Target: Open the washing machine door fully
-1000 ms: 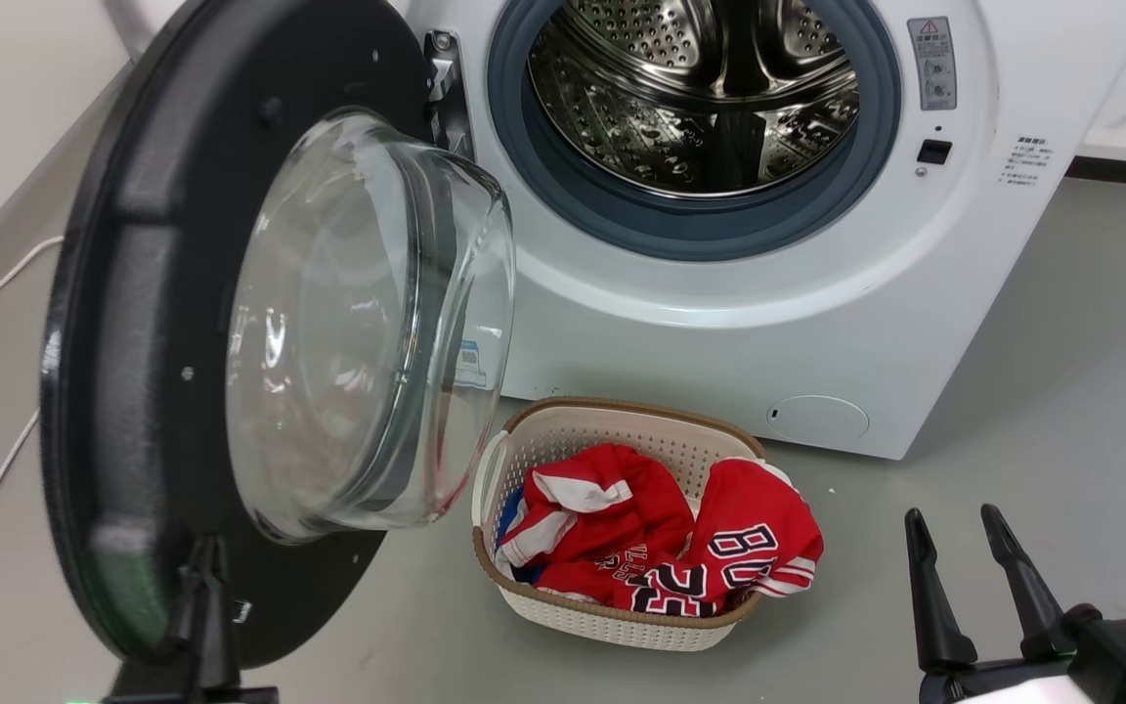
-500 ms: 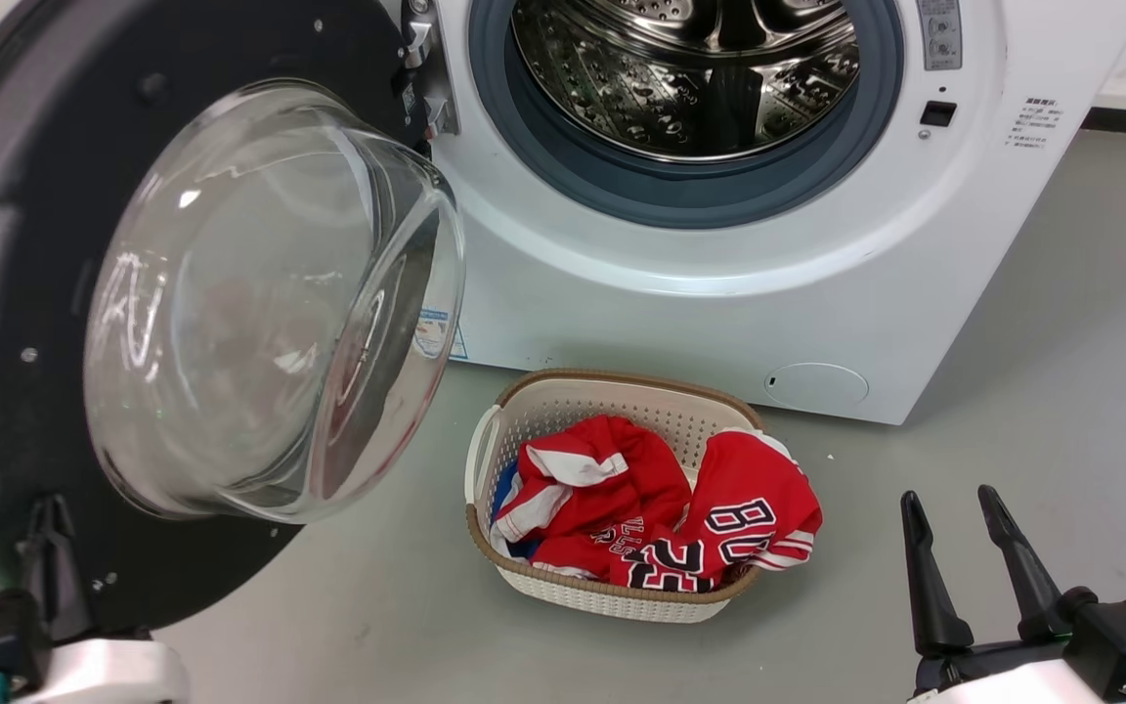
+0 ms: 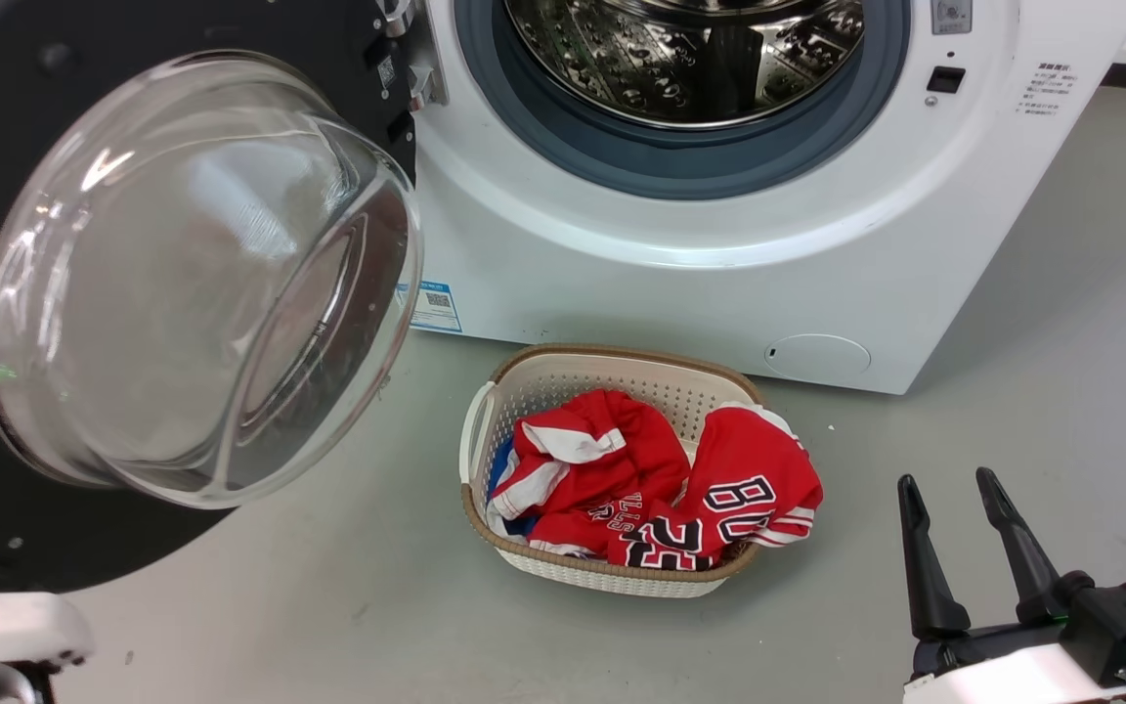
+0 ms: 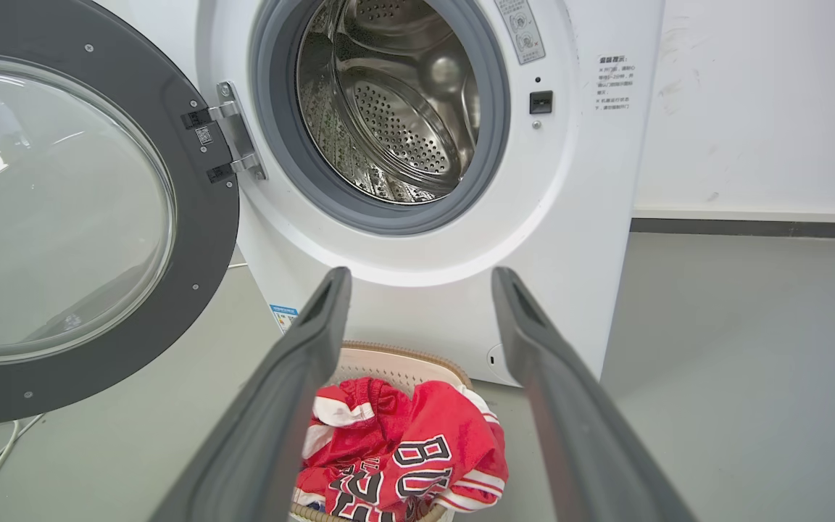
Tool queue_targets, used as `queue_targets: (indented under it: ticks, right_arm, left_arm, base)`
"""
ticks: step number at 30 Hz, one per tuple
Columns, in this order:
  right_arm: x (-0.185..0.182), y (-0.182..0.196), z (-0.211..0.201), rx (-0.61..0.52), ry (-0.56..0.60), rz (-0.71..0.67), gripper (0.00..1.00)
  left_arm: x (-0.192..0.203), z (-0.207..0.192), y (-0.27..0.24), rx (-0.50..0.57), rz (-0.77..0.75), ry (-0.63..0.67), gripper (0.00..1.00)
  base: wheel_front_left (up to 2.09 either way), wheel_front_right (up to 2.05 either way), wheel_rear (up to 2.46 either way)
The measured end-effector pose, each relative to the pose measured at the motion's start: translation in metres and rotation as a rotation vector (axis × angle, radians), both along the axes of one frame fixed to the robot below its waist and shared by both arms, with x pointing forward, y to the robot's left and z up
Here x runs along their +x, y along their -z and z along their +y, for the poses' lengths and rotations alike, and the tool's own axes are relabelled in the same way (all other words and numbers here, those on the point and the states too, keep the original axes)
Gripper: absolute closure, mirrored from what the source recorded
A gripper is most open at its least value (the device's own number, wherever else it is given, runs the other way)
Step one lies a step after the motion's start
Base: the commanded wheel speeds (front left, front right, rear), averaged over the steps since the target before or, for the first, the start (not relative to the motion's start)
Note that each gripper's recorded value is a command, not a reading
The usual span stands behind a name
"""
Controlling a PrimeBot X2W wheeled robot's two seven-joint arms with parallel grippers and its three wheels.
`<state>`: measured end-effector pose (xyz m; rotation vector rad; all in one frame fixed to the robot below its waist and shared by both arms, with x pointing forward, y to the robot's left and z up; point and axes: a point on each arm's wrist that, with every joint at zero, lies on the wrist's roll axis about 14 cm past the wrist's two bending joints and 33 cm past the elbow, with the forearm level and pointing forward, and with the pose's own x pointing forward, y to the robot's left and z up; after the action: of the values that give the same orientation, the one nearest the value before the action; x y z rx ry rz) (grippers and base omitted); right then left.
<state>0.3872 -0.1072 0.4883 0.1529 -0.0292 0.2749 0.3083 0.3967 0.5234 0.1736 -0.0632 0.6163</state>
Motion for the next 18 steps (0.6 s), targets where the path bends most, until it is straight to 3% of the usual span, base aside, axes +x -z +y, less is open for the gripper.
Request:
queue_targets:
  ticks: [18]
  right_arm:
    - [0.01, 0.008, -0.01, -0.008, 0.034, 0.015, 0.0]
  left_arm:
    - [0.032, 0.04, -0.001, 0.016, 0.029, -0.049, 1.0]
  base:
    - [0.0, 0.0, 0.0]
